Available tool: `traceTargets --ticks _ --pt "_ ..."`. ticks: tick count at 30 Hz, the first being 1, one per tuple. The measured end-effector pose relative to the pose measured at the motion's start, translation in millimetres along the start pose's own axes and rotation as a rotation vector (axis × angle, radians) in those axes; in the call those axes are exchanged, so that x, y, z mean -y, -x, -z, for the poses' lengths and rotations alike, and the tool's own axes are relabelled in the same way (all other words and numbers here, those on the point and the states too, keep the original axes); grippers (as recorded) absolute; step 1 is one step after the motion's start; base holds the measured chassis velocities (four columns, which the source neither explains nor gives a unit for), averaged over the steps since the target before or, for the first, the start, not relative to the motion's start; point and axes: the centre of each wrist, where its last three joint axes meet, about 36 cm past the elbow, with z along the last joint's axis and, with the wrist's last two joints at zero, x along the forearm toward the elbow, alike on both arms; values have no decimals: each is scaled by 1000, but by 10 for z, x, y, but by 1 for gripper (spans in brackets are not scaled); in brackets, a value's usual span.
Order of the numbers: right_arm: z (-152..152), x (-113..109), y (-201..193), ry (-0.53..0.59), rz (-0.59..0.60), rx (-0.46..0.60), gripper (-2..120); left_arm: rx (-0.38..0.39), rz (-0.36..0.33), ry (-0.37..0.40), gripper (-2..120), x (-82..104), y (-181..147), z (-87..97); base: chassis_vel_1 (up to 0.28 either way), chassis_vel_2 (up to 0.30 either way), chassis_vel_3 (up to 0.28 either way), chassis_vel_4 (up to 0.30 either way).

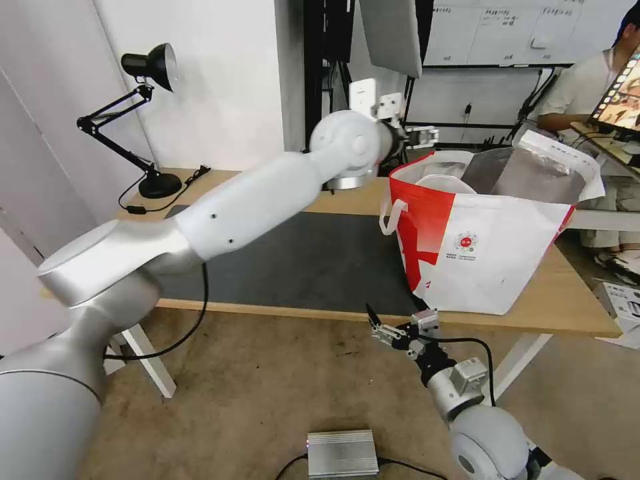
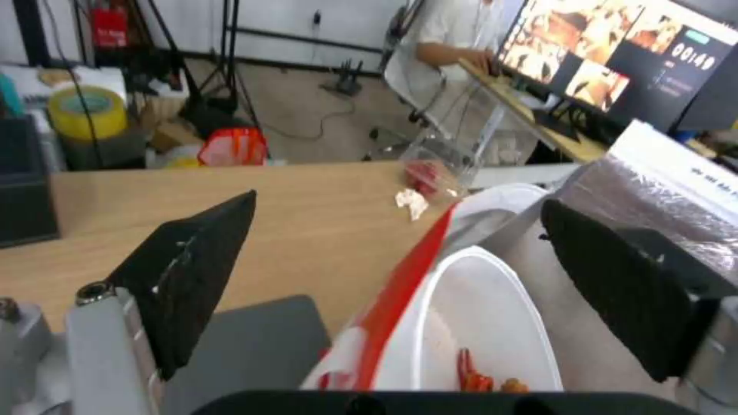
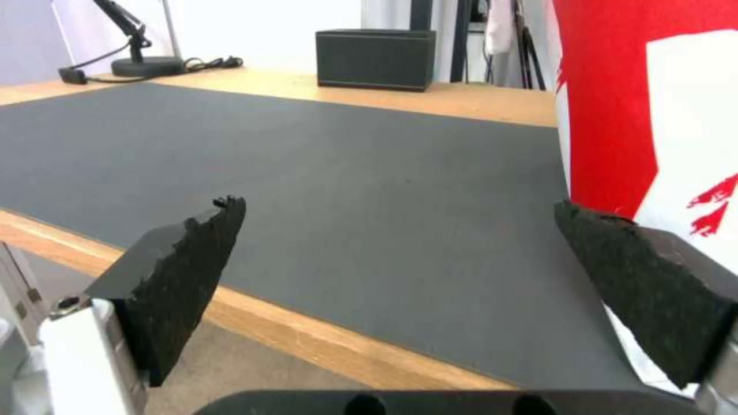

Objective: Pick up the trash from the table and place it into the takeout bag.

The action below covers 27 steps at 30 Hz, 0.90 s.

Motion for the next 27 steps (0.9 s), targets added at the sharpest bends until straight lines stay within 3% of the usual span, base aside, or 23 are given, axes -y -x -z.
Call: traceTargets --ticks 8,11,16,23,27 --pt "0 0 0 0 0 0 100 39 12 -34 100 -384 -444 -105 0 0 0 0" --pt "0 0 0 0 0 0 100 44 29 -61 100 -583 -625 -223 0 0 0 0" --pt "0 0 0 0 0 0 100 51 49 -82 100 -754 -799 -332 0 0 0 0" --pt "0 0 0 0 0 0 100 52 112 -131 100 -1109 -1122 -721 0 0 0 0" --pt "0 0 0 0 0 0 100 60 125 -132 100 -1185 -1235 -880 0 0 0 0"
